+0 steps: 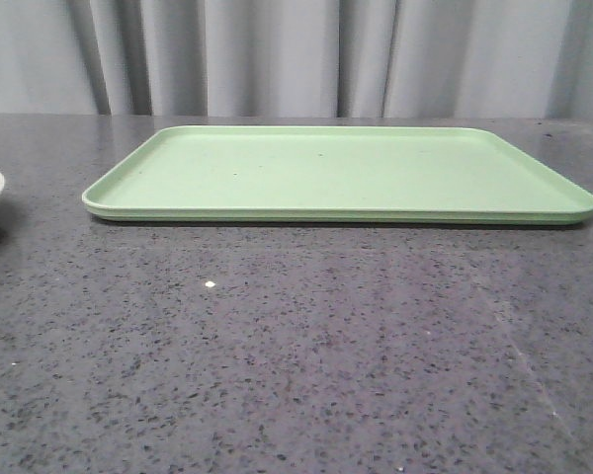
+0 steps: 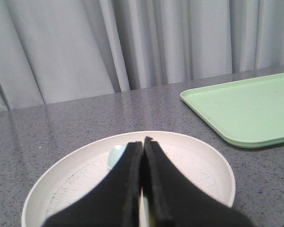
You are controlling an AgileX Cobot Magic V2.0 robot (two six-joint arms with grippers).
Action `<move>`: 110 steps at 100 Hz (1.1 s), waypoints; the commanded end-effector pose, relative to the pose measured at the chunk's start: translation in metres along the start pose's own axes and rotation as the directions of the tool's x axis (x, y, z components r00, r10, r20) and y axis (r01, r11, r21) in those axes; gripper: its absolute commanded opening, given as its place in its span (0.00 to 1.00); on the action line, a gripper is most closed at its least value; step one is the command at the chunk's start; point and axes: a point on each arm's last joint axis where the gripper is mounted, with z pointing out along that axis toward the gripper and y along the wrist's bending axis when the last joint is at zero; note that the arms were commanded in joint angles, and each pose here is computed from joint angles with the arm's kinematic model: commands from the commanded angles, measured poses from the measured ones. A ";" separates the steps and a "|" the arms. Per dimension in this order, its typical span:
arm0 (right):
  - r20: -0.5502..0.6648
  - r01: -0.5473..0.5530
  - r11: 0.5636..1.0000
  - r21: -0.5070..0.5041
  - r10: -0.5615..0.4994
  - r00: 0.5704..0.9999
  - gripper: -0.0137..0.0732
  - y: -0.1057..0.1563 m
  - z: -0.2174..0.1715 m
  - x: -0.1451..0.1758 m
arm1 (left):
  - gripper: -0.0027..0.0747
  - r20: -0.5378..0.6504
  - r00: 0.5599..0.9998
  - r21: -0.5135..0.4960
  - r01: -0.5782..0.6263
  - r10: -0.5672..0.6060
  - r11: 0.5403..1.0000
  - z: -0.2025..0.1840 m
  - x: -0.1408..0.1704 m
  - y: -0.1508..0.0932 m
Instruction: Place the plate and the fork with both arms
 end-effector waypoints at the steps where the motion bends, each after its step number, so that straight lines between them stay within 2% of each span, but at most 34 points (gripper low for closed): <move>1: 0.113 0.012 1.000 0.010 -0.013 0.994 0.02 -0.001 -0.003 -0.010 | 0.01 0.105 0.994 -0.004 0.011 -0.010 1.000 -0.003 -0.006 0.000; 24: 0.193 0.012 1.000 0.010 -0.014 0.981 0.02 0.000 -0.004 -0.018 | 0.01 0.103 0.994 -0.003 0.032 -0.031 0.999 -0.003 -0.007 0.001; 39: 0.333 0.012 1.000 0.010 -0.015 0.943 0.02 0.000 -0.008 -0.033 | 0.01 0.132 0.988 0.002 0.083 -0.083 0.997 -0.005 -0.019 0.002; 50: 0.327 0.009 1.000 0.012 -0.012 0.945 0.02 -0.001 -0.013 -0.050 | 0.01 0.128 0.987 0.012 0.098 -0.099 0.995 -0.007 -0.035 0.002; 63: 0.250 0.003 1.000 0.014 -0.006 0.968 0.02 -0.003 -0.018 -0.075 | 0.01 0.087 0.989 0.029 0.121 -0.123 0.992 -0.007 -0.060 0.002; 81: 0.131 0.001 1.000 0.016 -0.004 0.991 0.02 -0.005 -0.021 -0.119 | 0.01 -0.118 0.984 0.061 0.145 -0.137 0.988 0.000 -0.094 0.001; 95: 0.008 0.000 1.000 0.017 0.000 1.000 0.02 -0.006 -0.017 -0.148 | 0.01 -0.290 0.946 0.072 0.175 -0.147 0.982 0.013 -0.119 0.000; 110: -0.170 -0.001 1.000 0.017 0.004 0.985 0.02 -0.007 -0.010 -0.170 | 0.01 -0.455 0.870 0.053 0.239 -0.190 0.970 0.029 -0.139 -0.001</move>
